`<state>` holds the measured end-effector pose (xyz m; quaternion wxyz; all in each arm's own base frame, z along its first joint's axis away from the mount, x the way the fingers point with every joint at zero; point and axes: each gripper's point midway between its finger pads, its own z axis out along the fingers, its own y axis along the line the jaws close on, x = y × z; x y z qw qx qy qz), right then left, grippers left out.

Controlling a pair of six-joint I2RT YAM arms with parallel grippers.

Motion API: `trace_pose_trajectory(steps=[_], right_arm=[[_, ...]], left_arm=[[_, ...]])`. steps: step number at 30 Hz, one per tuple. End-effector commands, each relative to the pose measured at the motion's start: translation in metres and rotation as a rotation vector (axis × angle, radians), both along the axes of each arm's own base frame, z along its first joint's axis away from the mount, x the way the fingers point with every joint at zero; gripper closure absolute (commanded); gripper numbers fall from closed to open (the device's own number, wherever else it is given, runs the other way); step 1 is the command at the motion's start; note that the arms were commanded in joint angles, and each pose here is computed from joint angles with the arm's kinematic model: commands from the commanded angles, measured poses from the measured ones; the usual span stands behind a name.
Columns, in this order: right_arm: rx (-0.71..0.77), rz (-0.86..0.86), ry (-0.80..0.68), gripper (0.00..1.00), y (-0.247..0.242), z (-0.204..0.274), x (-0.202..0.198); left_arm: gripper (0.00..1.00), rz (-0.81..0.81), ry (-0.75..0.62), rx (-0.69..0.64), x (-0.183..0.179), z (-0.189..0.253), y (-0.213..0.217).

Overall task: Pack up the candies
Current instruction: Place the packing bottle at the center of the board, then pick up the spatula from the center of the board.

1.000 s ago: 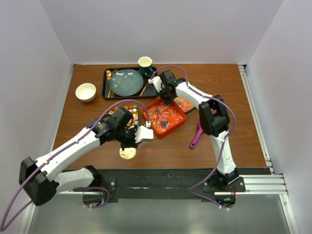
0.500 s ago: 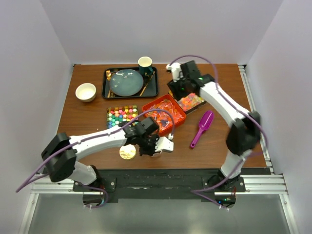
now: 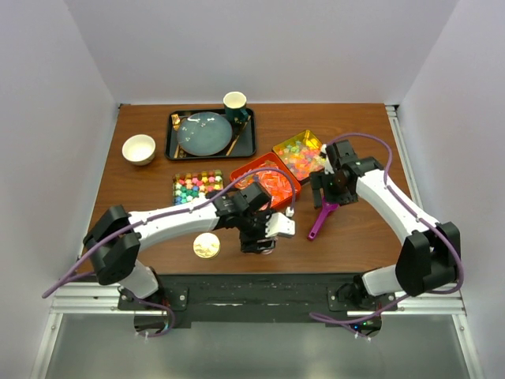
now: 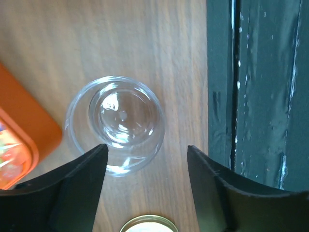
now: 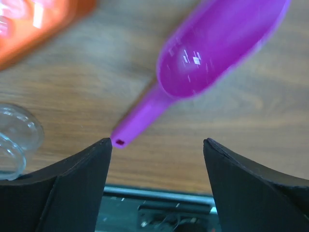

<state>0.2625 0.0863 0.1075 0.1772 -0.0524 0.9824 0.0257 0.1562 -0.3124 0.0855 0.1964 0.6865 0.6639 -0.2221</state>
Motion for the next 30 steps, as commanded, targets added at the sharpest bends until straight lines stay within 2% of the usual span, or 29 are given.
trace_pose_trajectory(steps=[1, 7, 11, 15, 18, 21, 22, 24, 25, 28, 30], right_arm=[[0.051, -0.136, 0.070, 0.22, 0.001, -0.006, -0.023], [0.061, -0.176, 0.104, 0.28, 0.005, -0.029, -0.023], [0.046, -0.225, 0.138, 0.29, 0.004, -0.044, -0.016], [0.063, -0.241, 0.105, 0.32, 0.010, -0.050, 0.006], [0.010, -0.252, 0.131, 0.35, 0.002, -0.065, 0.004], [-0.041, -0.249, 0.157, 0.54, -0.007, -0.074, -0.004], [-0.050, -0.251, 0.158, 0.69, -0.009, -0.074, -0.005], [-0.053, -0.236, 0.144, 0.76, -0.009, -0.069, -0.002], [-0.056, -0.224, 0.141, 0.86, -0.010, -0.066, -0.001], [-0.086, -0.165, 0.116, 1.00, -0.015, -0.049, 0.006], [-0.109, -0.075, 0.078, 1.00, -0.019, -0.025, 0.014]], left_arm=[[0.28, 0.142, -0.073, -0.152, 0.035, 0.058, -0.010], [0.29, 0.362, -0.097, -0.247, 0.089, 0.090, 0.013], [0.30, 0.424, -0.119, -0.269, 0.105, 0.098, 0.024], [0.30, 0.488, -0.134, -0.291, 0.123, 0.106, 0.037], [0.30, 0.501, -0.130, -0.305, 0.130, 0.110, 0.044], [0.30, 0.535, -0.157, -0.322, 0.141, 0.119, 0.050], [0.30, 0.542, -0.158, -0.328, 0.144, 0.121, 0.052], [0.31, 0.541, -0.144, -0.381, 0.146, 0.139, 0.046], [0.31, 0.513, -0.113, -0.421, 0.141, 0.149, 0.040], [0.30, 0.508, -0.114, -0.522, 0.143, 0.183, 0.030], [0.29, 0.545, -0.136, -0.558, 0.154, 0.198, 0.029]])
